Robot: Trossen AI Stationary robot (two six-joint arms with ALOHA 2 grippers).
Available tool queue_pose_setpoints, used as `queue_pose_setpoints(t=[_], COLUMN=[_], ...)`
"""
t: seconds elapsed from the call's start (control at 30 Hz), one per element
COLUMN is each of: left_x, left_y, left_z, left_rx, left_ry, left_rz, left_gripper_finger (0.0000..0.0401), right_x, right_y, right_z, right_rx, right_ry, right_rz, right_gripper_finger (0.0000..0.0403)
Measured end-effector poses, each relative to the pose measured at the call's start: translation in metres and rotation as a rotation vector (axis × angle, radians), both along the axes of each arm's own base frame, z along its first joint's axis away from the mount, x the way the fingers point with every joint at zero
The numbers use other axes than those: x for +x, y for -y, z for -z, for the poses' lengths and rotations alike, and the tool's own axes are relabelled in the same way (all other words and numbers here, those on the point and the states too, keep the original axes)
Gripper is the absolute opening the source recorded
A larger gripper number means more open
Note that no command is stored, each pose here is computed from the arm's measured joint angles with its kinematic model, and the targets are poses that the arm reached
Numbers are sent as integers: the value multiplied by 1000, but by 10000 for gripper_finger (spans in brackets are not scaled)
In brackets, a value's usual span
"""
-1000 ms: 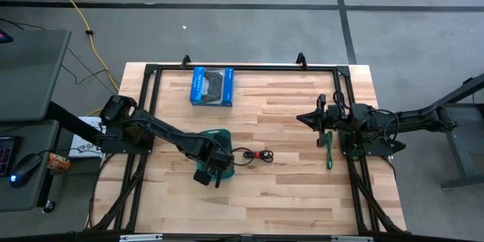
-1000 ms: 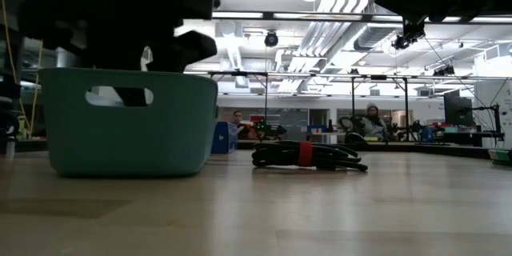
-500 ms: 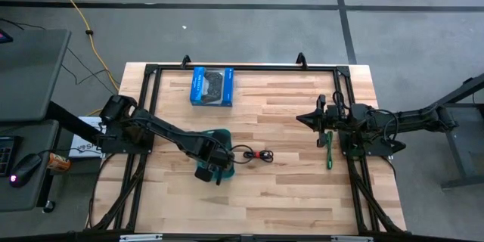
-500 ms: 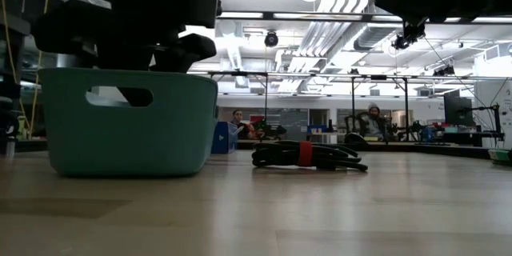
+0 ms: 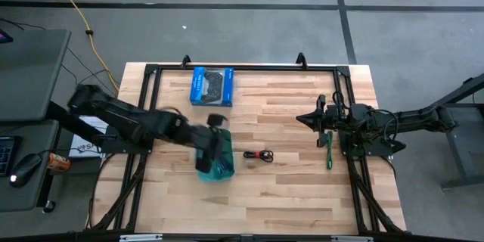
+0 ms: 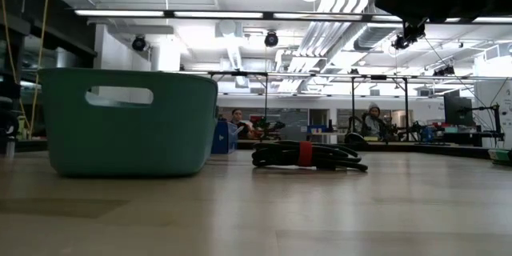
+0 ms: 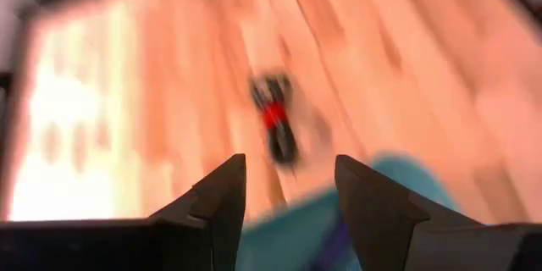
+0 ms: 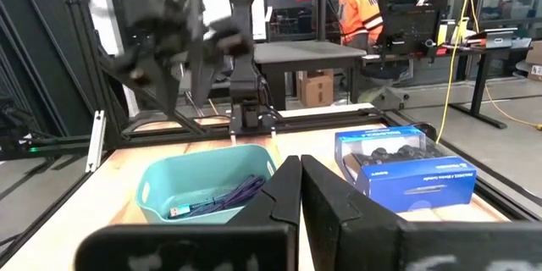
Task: Pick and place USB-C Cables
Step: Put the green charger cable into the green bin
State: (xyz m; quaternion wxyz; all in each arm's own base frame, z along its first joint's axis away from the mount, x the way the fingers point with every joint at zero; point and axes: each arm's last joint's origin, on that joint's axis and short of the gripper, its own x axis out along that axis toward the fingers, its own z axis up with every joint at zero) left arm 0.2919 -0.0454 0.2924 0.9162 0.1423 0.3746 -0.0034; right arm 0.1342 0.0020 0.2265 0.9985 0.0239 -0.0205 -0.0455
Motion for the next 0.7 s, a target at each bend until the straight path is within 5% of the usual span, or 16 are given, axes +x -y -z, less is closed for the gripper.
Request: queue_pose_setpoints(t=[0.17, 0.33, 0.47, 0.7], left_x=[-27, -50, -67, -76], left_y=[-20, -36, -42, -42], left_z=[-13, 5, 27, 39], left_rx=[-27, -73, -163, -172], left_ry=[375, 717, 836, 830], left_rz=[-38, -103, -154, -163], left_gripper_finger=[161, 161, 161, 161], right_x=[0, 0, 0, 0], right_y=[0, 0, 0, 0], right_z=[0, 0, 0, -1], right_rx=[0, 0, 0, -18], right_ry=[0, -3, -2, 13], right_rz=[0, 0, 0, 0], right_gripper_finger=[0, 0, 0, 0])
